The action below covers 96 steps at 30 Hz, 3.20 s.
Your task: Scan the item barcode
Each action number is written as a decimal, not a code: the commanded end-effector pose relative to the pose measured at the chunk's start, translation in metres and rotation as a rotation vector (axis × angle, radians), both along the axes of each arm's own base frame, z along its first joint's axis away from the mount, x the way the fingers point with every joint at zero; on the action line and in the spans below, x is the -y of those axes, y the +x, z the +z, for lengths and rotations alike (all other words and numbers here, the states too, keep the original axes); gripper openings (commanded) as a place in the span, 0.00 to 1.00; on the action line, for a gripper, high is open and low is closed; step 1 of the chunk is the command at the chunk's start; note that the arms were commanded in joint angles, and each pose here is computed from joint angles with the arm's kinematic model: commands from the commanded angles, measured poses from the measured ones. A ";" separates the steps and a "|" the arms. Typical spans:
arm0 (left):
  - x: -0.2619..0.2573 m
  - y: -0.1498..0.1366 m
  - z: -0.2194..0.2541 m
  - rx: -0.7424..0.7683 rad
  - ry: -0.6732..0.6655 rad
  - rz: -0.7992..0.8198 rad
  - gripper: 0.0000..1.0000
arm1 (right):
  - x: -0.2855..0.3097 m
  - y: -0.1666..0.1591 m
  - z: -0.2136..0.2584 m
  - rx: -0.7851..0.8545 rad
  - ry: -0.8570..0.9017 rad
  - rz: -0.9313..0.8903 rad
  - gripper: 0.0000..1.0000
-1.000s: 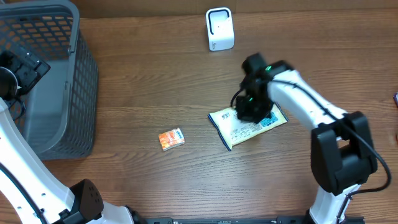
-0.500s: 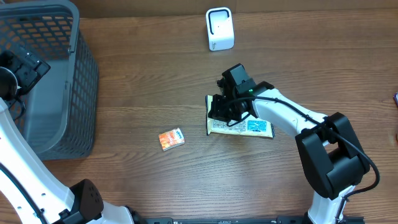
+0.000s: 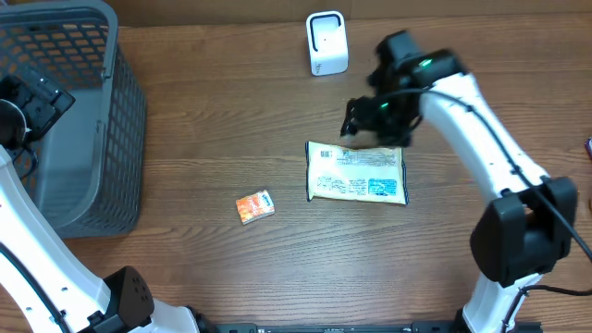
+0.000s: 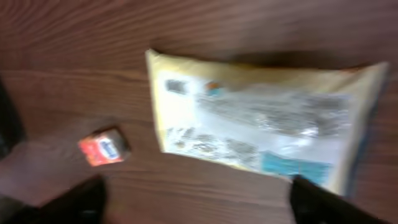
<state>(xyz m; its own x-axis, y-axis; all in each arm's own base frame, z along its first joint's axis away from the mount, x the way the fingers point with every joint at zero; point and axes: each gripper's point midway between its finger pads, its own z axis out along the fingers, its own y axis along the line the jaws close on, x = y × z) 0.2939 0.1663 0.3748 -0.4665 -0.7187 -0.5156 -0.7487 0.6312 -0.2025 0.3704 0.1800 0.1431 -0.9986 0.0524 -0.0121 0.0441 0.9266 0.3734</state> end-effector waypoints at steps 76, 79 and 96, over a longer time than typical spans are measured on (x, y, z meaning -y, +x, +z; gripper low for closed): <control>-0.001 0.000 0.000 0.005 -0.008 0.010 1.00 | 0.153 -0.001 0.068 0.181 -0.514 -0.237 0.04; 0.000 0.000 0.000 0.005 -0.008 0.010 1.00 | 0.123 0.001 0.065 0.195 -0.445 -0.186 0.04; -0.001 0.000 0.000 0.005 -0.008 0.010 1.00 | -0.088 -0.029 0.022 0.313 -0.084 0.143 0.14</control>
